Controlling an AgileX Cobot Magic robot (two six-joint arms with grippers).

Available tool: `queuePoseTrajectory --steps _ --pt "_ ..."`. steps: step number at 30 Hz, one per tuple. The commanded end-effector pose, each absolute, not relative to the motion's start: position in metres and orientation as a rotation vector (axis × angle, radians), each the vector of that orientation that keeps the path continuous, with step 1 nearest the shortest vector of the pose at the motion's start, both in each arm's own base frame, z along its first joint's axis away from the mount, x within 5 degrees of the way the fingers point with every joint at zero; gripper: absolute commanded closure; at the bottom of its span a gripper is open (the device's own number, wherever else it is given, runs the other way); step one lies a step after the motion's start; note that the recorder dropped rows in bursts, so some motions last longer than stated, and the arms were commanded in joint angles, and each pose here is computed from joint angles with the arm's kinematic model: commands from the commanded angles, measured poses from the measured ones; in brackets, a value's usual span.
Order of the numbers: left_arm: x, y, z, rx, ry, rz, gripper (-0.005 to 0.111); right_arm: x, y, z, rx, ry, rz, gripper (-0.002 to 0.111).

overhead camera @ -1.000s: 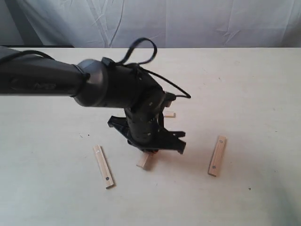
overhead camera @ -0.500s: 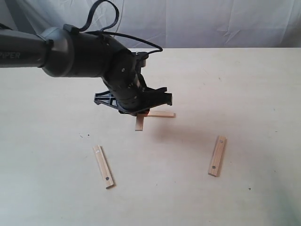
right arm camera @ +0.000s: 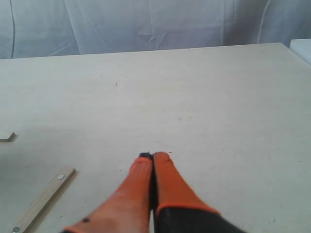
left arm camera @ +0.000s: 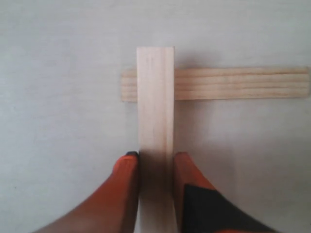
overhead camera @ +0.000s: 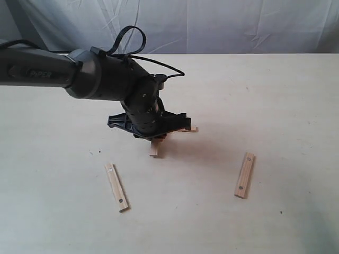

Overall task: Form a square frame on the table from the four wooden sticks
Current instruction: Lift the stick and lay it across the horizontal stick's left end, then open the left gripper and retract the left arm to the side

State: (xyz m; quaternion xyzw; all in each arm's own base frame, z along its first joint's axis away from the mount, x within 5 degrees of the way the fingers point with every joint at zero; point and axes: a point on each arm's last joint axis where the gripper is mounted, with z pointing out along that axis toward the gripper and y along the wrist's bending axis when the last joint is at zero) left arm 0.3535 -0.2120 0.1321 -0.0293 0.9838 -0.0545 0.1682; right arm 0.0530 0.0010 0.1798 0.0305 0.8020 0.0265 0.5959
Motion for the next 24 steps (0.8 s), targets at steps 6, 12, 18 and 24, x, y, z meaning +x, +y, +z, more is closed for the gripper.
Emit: queuePoseTrajectory --steps 6,12,18,24 --pt "0.355 -0.211 0.131 -0.086 2.785 -0.16 0.073 0.053 0.001 0.18 0.077 1.848 0.059 0.108" --pt "0.354 -0.211 0.135 -0.1 2.79 -0.165 0.07 0.053 0.001 0.18 0.077 1.848 0.059 0.108" --pt "0.349 -0.206 0.155 -0.029 2.789 -0.129 0.071 0.053 0.001 0.18 0.077 1.848 0.059 0.108" --pt "0.343 -0.192 0.189 0.155 2.759 -0.009 0.099 0.053 0.001 0.18 0.077 1.848 0.059 0.108"
